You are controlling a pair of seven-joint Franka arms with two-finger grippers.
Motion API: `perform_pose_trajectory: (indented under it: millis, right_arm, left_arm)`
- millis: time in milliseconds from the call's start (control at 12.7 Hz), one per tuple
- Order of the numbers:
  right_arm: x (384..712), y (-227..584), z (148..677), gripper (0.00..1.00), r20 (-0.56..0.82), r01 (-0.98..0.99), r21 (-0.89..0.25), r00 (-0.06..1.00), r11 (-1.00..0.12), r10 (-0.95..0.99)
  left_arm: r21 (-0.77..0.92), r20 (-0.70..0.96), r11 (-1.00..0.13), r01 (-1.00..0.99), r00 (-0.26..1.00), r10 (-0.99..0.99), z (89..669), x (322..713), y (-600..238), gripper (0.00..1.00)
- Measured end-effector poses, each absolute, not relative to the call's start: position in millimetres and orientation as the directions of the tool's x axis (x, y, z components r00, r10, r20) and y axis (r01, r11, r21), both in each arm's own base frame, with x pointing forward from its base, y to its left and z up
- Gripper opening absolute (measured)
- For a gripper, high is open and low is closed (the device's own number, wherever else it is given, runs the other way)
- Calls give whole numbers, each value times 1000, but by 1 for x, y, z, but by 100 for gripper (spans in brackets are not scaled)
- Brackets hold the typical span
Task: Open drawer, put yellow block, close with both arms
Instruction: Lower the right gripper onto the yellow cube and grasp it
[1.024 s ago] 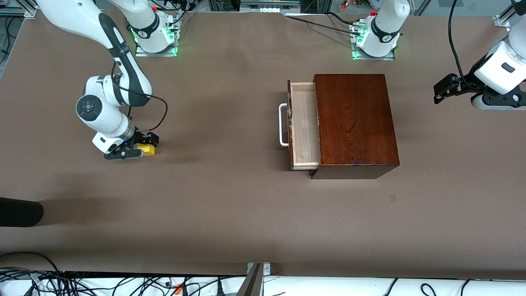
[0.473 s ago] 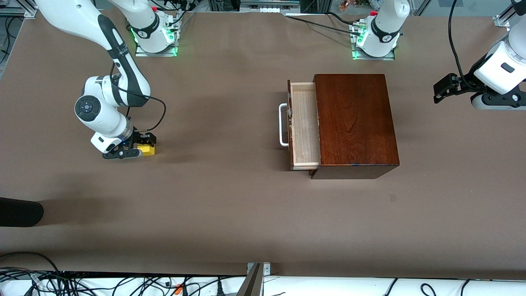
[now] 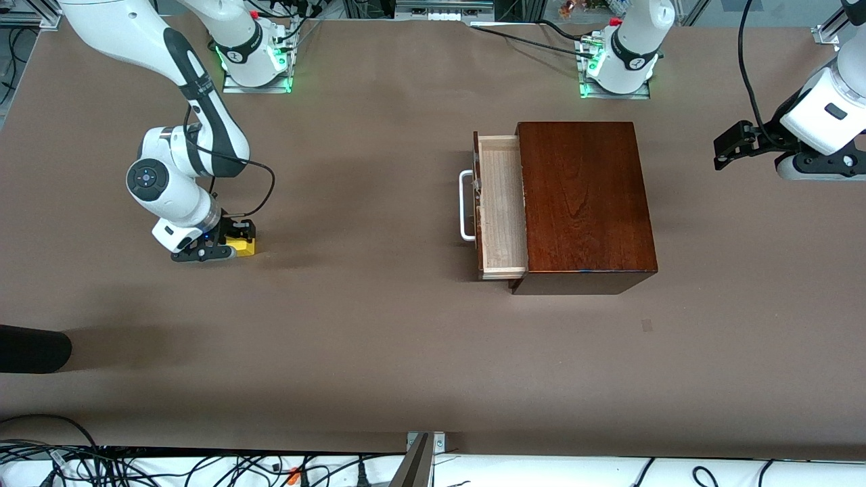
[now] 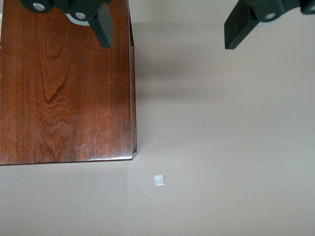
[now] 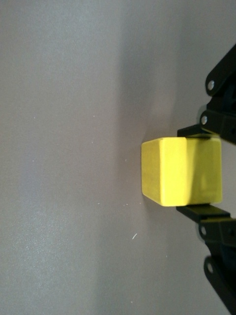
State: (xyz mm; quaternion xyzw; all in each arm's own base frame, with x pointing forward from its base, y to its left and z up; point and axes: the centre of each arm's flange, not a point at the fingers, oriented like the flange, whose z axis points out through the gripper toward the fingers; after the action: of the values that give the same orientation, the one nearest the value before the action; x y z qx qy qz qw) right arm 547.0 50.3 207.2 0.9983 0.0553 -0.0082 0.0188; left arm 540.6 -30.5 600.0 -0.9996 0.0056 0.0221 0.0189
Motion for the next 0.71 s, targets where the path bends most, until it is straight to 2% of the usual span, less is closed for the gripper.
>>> perform_pose_trajectory:
  millis: [315,709]
  right_arm:
    - [551,52,217,55,0,112,35,994,-993,112]
    - [576,92,308,55,11,171,13,985,-985,171]
  left_arm:
    - [-38,-44,-999,-12,999,-10,600,541,-31,100]
    - [-38,-44,-999,-12,999,-10,600,541,-31,100]
